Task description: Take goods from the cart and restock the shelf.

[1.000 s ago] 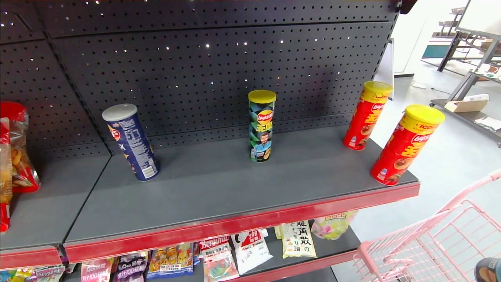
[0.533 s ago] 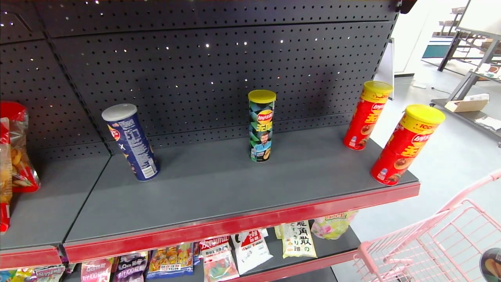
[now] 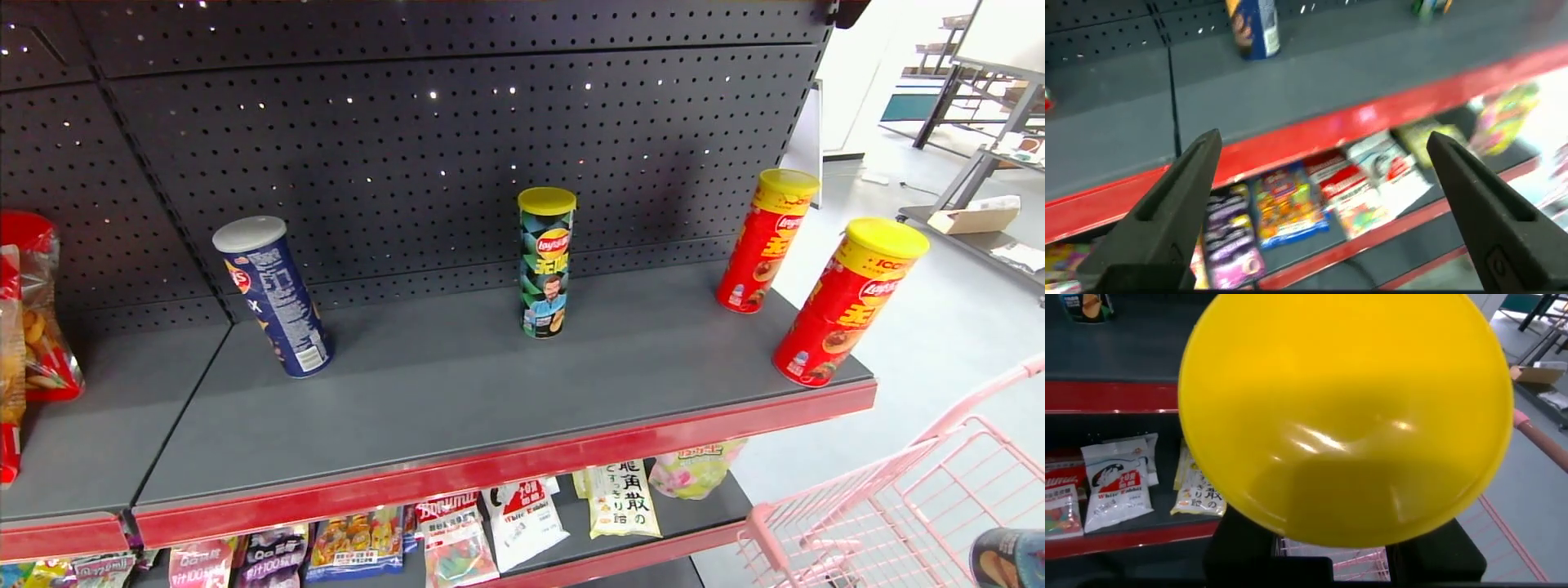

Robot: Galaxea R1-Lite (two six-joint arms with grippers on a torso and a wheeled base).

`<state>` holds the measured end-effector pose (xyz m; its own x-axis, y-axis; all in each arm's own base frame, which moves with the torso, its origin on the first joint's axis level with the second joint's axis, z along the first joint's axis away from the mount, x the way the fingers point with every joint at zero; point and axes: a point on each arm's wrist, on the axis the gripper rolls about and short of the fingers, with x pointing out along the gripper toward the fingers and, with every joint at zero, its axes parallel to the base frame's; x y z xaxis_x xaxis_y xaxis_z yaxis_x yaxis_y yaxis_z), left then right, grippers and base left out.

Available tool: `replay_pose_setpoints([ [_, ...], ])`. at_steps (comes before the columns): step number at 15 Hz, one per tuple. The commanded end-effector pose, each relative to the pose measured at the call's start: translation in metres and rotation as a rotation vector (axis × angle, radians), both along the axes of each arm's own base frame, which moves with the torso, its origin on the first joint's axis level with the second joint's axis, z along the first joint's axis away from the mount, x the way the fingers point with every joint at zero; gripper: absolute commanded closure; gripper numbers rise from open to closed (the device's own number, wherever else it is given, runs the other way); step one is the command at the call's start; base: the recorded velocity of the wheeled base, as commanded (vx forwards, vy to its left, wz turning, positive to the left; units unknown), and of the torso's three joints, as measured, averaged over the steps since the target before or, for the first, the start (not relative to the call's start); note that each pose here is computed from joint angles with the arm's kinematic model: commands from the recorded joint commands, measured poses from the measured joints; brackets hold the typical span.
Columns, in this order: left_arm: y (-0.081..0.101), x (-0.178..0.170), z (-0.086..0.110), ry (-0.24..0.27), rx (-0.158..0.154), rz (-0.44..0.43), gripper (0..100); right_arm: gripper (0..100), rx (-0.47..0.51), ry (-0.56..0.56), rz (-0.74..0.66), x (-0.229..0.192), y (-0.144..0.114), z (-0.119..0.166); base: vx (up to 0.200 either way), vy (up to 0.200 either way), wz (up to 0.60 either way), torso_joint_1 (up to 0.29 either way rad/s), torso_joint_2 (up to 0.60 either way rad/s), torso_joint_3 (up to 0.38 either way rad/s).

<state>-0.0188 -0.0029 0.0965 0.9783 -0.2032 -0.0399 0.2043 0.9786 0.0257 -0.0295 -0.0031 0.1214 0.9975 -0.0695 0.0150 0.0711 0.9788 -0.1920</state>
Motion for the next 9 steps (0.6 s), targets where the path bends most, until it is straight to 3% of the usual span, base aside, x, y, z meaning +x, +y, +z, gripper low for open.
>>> replay_pose_setpoints([
  [1, -0.005, 0.048, 0.142, 0.043, -0.257, -0.103, 0, 100, 0.019, 0.026, 0.027, 0.003, 0.001, -0.005, 0.000, 0.000, 0.00, 0.000, 0.00, 0.000],
  [2, -0.011, 0.067, 0.141, 0.127, -0.218, -0.235, 0, 100, 0.025, 0.035, 0.048, 0.003, 0.001, -0.009, 0.000, 0.000, 0.00, 0.000, 0.00, 0.000],
  [3, -0.018, 0.087, 0.133, 0.189, -0.097, -0.329, 0, 100, 0.027, 0.043, 0.048, 0.004, 0.001, -0.012, 0.000, 0.000, 0.00, 0.000, 0.00, 0.000],
  [4, -0.024, 0.113, 0.129, 0.236, 0.008, -0.351, 0, 100, 0.030, 0.035, 0.048, 0.003, 0.001, -0.014, 0.000, 0.000, 0.00, 0.000, 0.00, 0.000],
  [5, -0.033, 0.161, 0.128, 0.258, 0.062, -0.362, 0, 100, 0.030, 0.034, 0.051, 0.003, 0.001, -0.017, 0.000, 0.000, 0.00, 0.000, 0.00, 0.000],
  [6, -0.044, 0.191, 0.121, 0.253, 0.066, -0.395, 0, 100, 0.031, 0.032, 0.053, 0.003, 0.001, -0.017, 0.000, 0.000, 0.00, 0.000, 0.00, 0.000],
  [7, -0.047, 0.196, 0.119, 0.251, 0.066, -0.411, 0, 100, 0.031, 0.031, 0.053, 0.002, 0.001, -0.016, 0.000, 0.000, 0.00, 0.000, 0.00, 0.000],
  [8, -0.073, 0.226, 0.103, 0.270, 0.059, -0.533, 0, 100, 0.047, 0.036, 0.051, 0.003, 0.001, -0.016, 0.000, 0.000, 0.00, 0.000, 0.00, 0.000],
  [9, -0.080, 0.236, 0.097, 0.287, 0.059, -0.571, 0, 100, 0.048, 0.036, 0.051, 0.003, 0.001, -0.016, 0.000, 0.000, 0.00, 0.000, 0.00, 0.000],
])
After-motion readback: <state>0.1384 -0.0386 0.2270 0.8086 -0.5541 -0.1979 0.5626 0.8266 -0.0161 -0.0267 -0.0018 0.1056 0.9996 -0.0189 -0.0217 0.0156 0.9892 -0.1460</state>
